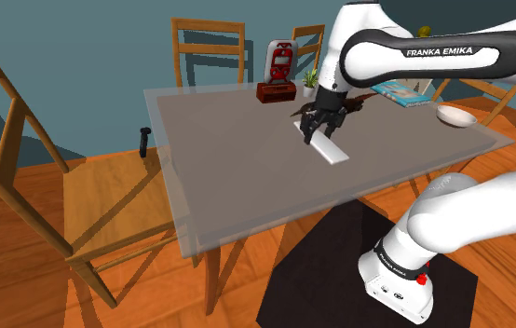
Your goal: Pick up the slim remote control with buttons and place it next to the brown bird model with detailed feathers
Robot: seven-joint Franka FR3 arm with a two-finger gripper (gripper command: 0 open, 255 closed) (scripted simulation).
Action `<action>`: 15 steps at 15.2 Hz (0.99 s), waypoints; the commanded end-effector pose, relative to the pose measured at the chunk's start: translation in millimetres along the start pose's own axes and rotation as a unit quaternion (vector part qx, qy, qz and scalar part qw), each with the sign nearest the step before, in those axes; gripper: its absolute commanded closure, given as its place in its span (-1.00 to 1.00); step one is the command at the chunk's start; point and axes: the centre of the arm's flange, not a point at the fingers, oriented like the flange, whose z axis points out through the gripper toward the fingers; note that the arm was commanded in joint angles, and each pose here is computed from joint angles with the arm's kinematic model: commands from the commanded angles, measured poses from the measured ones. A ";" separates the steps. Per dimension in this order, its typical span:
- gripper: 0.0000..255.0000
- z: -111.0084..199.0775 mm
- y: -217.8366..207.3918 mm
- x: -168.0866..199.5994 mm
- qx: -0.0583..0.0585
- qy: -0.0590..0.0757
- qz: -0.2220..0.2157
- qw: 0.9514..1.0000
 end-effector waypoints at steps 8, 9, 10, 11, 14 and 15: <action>1.00 -4.6 58.4 87.6 0.000 0.000 0.000 1.000; 1.00 -4.8 65.6 98.7 0.000 0.000 0.000 1.000; 1.00 -4.9 72.8 109.7 0.000 0.000 0.000 1.000; 1.00 -5.0 80.0 120.8 0.000 0.000 0.000 1.000; 1.00 -5.3 101.7 153.9 0.000 0.000 0.000 1.000; 1.00 -5.4 108.9 164.9 0.000 0.000 0.000 1.000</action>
